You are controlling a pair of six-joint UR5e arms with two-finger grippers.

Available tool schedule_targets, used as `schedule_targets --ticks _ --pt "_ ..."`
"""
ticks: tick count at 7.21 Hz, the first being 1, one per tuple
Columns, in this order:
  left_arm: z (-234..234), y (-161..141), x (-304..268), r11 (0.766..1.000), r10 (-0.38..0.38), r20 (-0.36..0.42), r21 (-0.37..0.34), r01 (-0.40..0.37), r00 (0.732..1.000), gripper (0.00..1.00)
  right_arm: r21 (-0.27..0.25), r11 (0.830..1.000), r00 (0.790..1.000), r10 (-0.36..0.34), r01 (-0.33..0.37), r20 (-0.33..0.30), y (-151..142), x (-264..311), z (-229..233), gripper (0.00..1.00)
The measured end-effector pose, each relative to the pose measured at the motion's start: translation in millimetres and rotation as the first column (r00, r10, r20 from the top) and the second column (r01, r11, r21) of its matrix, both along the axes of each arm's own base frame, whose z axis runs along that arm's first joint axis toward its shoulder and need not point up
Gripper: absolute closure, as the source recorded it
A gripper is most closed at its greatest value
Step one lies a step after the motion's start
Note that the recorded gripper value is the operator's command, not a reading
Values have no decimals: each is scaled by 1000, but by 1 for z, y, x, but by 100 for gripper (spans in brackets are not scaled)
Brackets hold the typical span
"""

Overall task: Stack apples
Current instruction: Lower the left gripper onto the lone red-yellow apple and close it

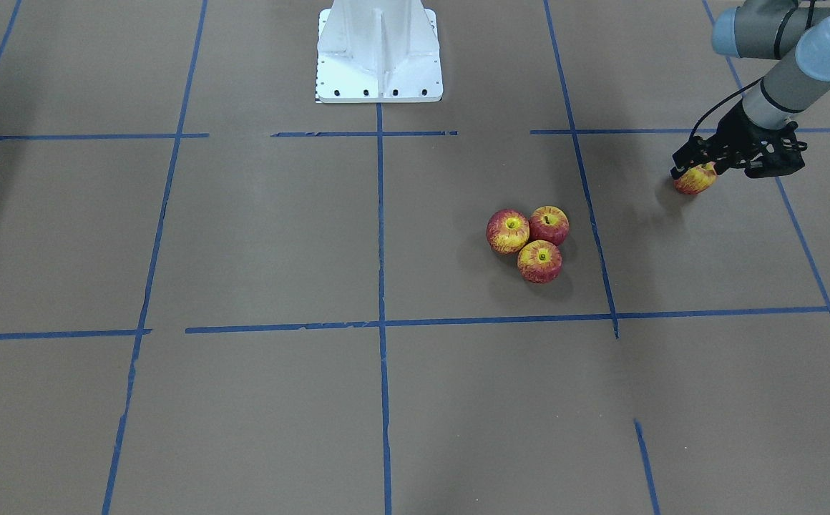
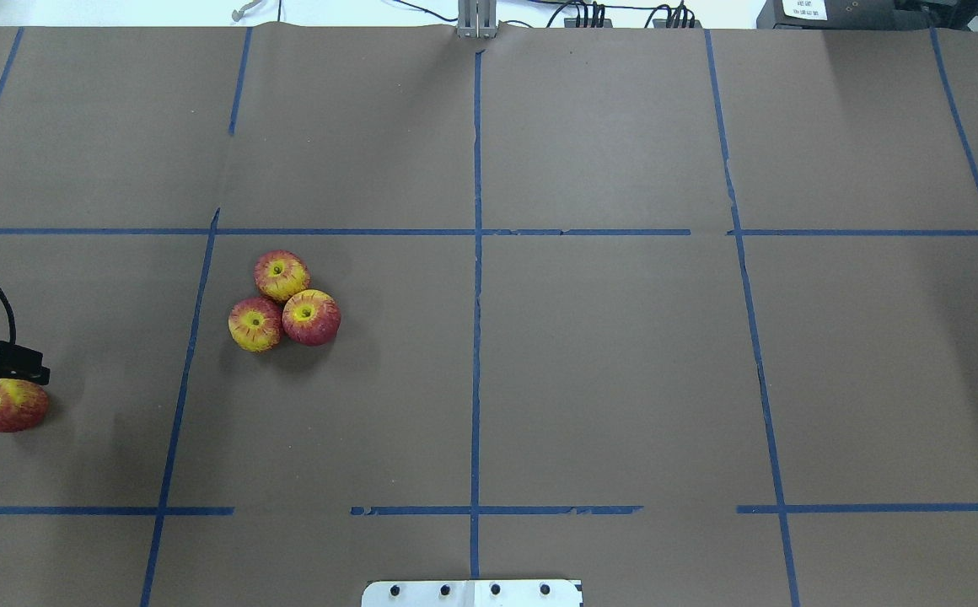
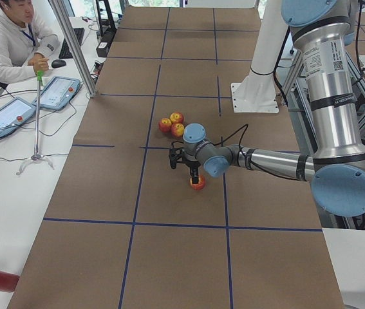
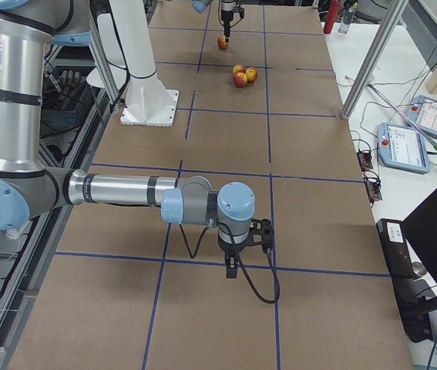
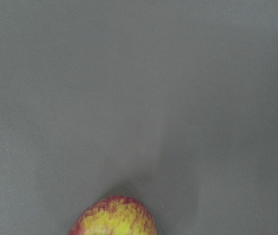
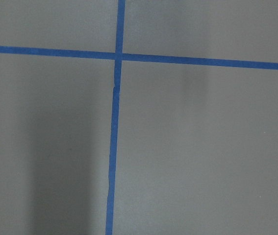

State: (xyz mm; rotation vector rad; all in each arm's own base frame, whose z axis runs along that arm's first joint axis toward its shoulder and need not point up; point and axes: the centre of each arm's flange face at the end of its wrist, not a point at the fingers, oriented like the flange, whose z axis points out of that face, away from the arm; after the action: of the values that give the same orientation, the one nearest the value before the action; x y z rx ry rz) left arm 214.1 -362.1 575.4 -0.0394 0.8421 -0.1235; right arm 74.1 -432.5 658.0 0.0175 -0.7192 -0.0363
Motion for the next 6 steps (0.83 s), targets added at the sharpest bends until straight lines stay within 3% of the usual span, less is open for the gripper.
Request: schedule_targets --ticks 6 --pt "23 12 3 1000 19 44 -18 -18 999 1 0 1000 1000 0 0 0 0 0 0 0"
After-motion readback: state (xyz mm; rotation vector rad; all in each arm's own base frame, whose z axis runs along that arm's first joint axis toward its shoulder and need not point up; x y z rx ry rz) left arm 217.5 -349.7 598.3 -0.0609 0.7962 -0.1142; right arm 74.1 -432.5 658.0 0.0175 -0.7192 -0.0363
